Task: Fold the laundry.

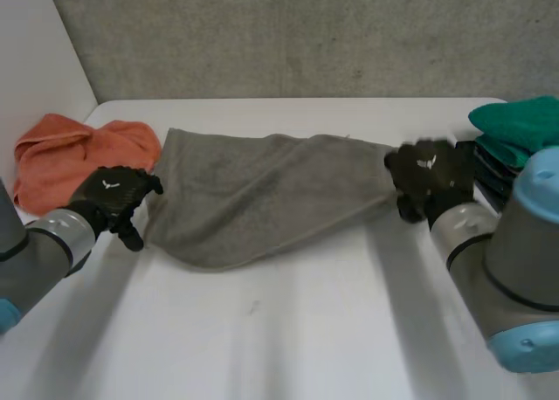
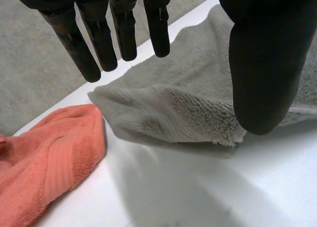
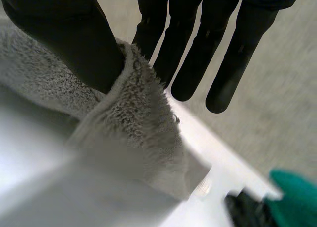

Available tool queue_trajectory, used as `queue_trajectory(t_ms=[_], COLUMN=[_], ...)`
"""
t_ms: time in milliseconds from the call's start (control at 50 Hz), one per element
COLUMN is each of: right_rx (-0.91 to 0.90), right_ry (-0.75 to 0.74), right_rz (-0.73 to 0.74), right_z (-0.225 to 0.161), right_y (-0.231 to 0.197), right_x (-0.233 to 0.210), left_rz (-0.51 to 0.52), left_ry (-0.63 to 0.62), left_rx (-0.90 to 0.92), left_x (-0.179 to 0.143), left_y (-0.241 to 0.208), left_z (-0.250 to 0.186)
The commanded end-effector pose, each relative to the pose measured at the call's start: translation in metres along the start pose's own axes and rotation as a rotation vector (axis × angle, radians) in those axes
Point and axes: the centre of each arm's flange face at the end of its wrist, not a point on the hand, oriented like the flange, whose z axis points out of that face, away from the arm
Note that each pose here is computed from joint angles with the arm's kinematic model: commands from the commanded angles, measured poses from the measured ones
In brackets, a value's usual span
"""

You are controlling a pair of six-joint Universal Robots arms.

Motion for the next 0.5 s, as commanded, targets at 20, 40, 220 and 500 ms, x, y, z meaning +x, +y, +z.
queue_trajectory(t_ms=[20, 40, 220, 500], right_rx=[0.158, 0.167, 0.216, 0.268], right_ry=[-0.001, -0.004, 0.016, 0.088], right_rz=[0.014, 0.017, 0.011, 0.057], right_z=[-0.022, -0.025, -0.025, -0.021], right_y=[-0.066, -0.071, -0.105, -0.138], right_x=[0.012, 0.012, 0.018, 0.039], left_rz=[0.014, 0.017, 0.061, 0.122], left_ry=[0.028, 0.041, 0.109, -0.018], left_rx=[-0.020, -0.023, -0.003, 0.008], left_x=[0.021, 0.027, 0.063, 0.089], left_y=[0.006, 0.007, 0.003, 0.002], left_z=[0.008, 0.010, 0.012, 0.038])
